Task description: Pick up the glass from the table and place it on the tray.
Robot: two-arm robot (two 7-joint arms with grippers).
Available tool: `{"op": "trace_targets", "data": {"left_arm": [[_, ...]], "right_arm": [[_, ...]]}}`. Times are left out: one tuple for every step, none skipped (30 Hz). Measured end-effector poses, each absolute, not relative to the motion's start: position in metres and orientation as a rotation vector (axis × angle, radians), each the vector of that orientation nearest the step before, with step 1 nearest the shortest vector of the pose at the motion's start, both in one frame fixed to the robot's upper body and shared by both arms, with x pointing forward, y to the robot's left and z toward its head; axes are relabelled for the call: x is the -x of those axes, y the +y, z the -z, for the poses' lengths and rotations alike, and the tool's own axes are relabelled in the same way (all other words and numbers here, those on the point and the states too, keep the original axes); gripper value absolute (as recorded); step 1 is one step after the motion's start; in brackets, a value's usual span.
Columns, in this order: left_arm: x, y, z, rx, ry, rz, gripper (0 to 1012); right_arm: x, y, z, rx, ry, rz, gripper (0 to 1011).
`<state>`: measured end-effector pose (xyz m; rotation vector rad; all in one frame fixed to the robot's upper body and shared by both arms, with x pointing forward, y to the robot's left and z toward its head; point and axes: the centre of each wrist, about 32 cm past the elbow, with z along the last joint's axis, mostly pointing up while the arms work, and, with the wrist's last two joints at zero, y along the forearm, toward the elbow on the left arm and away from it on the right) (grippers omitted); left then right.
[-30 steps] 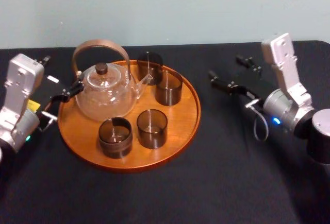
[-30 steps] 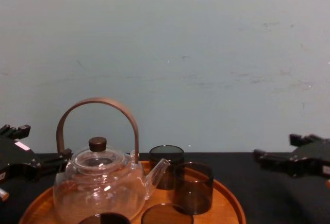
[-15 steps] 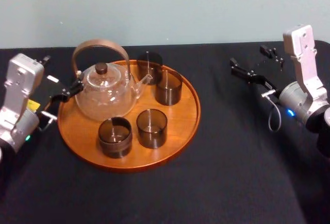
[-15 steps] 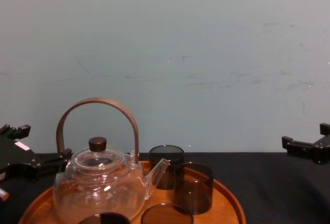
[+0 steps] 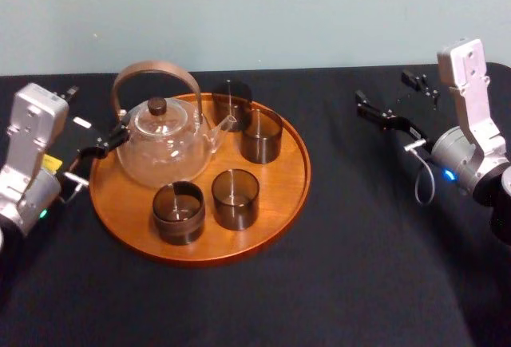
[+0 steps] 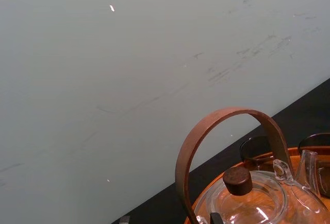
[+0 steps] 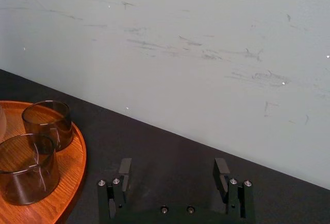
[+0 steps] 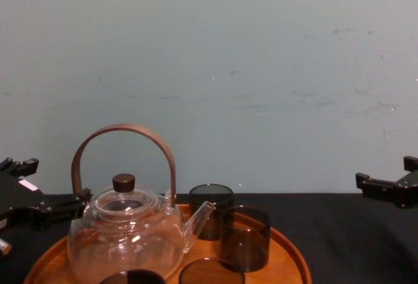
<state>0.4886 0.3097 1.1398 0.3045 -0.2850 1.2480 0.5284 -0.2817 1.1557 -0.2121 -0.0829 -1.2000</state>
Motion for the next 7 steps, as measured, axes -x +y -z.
{"op": "trace_targets", "data": {"left_arm": [[-0.4886, 0.3097, -1.1398, -0.304, -0.285, -1.248, 1009], [-0.4886, 0.3097, -1.1398, -0.305, -0.285, -1.248, 1010], [-0.4886, 0.3097, -1.1398, -0.305, -0.285, -1.248, 1010], [-0.4886, 0.3097, -1.1398, -0.304, -0.285, -1.248, 1009], [-0.4886, 0.3097, -1.1398, -0.305, -0.285, -1.248, 1010], [-0.4886, 0.3097, -1.1398, -0.304, -0.285, -1.248, 1010], [-0.4886, 0.3097, -1.1398, -0.305, -0.285, -1.248, 1010]], "right_arm": [[-0.5284, -0.2817, -1.1558, 0.212, -0.083, 1.200, 1002], [-0.5284, -0.2817, -1.1558, 0.212, -0.083, 1.200, 1002], [-0.5284, -0.2816, -1.1558, 0.212, -0.083, 1.199, 1002], [-0.5284, -0.2816, -1.1559, 0.212, -0.083, 1.199, 1002], [-0.5283, -0.2816, -1.1559, 0.212, -0.083, 1.199, 1002], [-0.5284, -0.2816, -1.1559, 0.212, -0.083, 1.199, 1002], [-0.5283, -0.2816, -1.1559, 0.212, -0.083, 1.199, 1002]]}}
